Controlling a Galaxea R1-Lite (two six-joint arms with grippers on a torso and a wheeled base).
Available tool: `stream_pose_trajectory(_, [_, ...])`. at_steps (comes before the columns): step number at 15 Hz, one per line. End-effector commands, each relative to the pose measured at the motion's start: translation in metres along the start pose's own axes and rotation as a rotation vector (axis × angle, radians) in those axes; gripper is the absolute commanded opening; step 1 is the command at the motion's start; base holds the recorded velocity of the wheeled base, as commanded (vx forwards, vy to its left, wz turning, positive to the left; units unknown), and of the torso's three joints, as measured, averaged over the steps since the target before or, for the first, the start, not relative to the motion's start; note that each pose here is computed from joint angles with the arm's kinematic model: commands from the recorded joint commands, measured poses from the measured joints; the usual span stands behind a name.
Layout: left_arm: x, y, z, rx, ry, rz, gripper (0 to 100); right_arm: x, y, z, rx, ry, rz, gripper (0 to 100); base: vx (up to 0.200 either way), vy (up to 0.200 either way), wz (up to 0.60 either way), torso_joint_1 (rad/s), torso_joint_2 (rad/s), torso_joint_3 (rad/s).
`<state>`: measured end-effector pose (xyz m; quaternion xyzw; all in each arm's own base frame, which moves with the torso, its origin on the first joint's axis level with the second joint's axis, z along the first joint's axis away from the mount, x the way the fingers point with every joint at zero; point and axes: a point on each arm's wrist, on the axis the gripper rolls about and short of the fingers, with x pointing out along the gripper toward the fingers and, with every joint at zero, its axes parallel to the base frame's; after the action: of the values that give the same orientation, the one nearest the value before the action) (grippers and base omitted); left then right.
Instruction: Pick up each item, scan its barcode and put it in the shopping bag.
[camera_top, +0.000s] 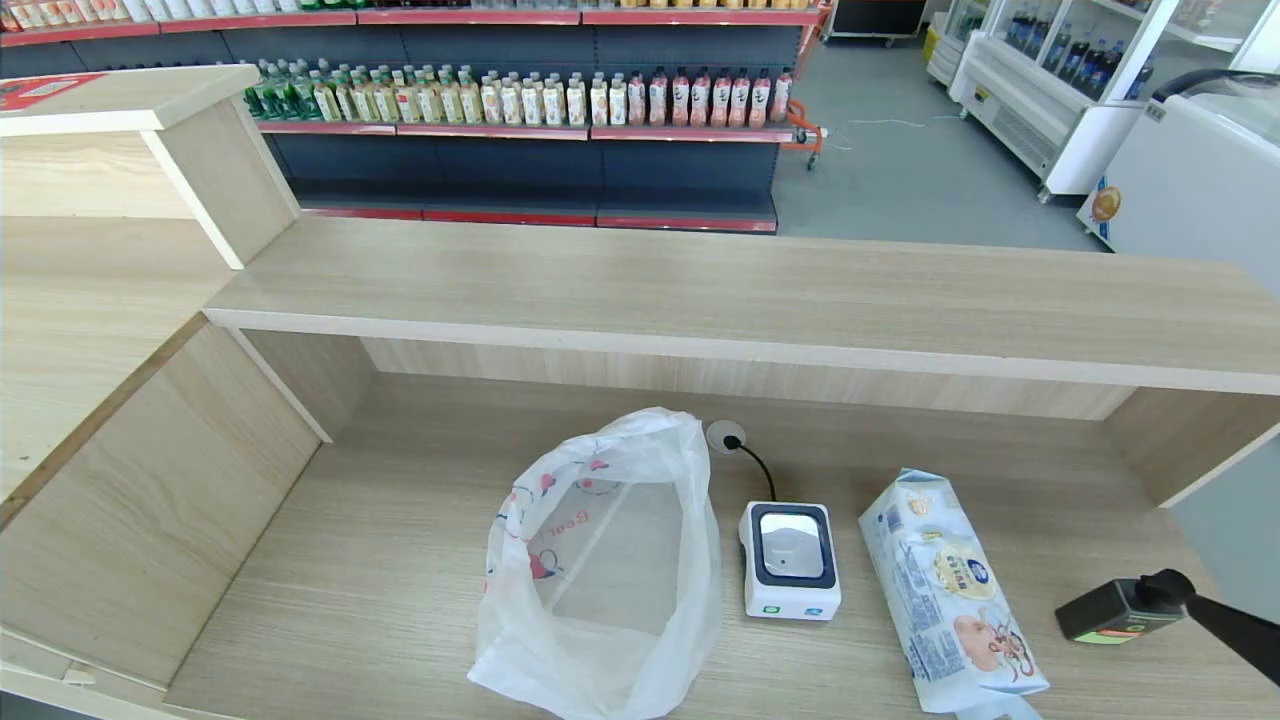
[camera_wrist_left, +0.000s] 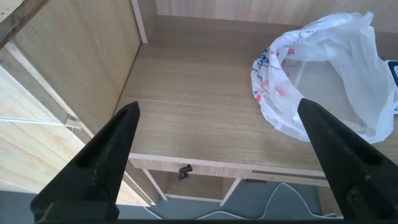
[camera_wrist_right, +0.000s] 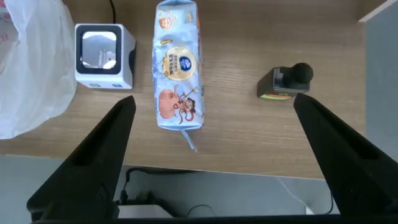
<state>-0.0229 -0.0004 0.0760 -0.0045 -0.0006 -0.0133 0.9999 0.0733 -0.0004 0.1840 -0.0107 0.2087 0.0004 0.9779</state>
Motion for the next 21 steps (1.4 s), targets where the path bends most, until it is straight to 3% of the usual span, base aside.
stream_pose_trajectory(1, [0.0,0.0,0.0,0.0,0.0,0.001,100,0.05,-0.003,0.012,0.051,0.225,-0.006,100,0.0,0.0,0.0,0.0,0.0,0.0])
stream_pose_trajectory(7, [0.0,0.0,0.0,0.0,-0.002,0.001,100,0.11,-0.009,0.006,0.11,0.445,0.112,100,0.0,0.0,0.0,0.0,0.0,0.0])
stream_pose_trajectory(15, [0.0,0.0,0.0,0.0,0.0,0.001,100,0.145,-0.006,-0.022,0.011,0.584,0.169,100,0.0,0.0,0.0,0.0,0.0,0.0])
stream_pose_trajectory(18, [0.0,0.0,0.0,0.0,0.0,0.001,100,0.151,-0.003,-0.033,-0.003,0.613,0.184,100,0.0,0.0,0.0,0.0,0.0,0.0])
stream_pose_trajectory(21, [0.0,0.0,0.0,0.0,0.0,0.001,100,0.167,-0.002,-0.041,-0.012,0.553,0.19,100,0.0,0.0,0.0,0.0,0.0,0.0])
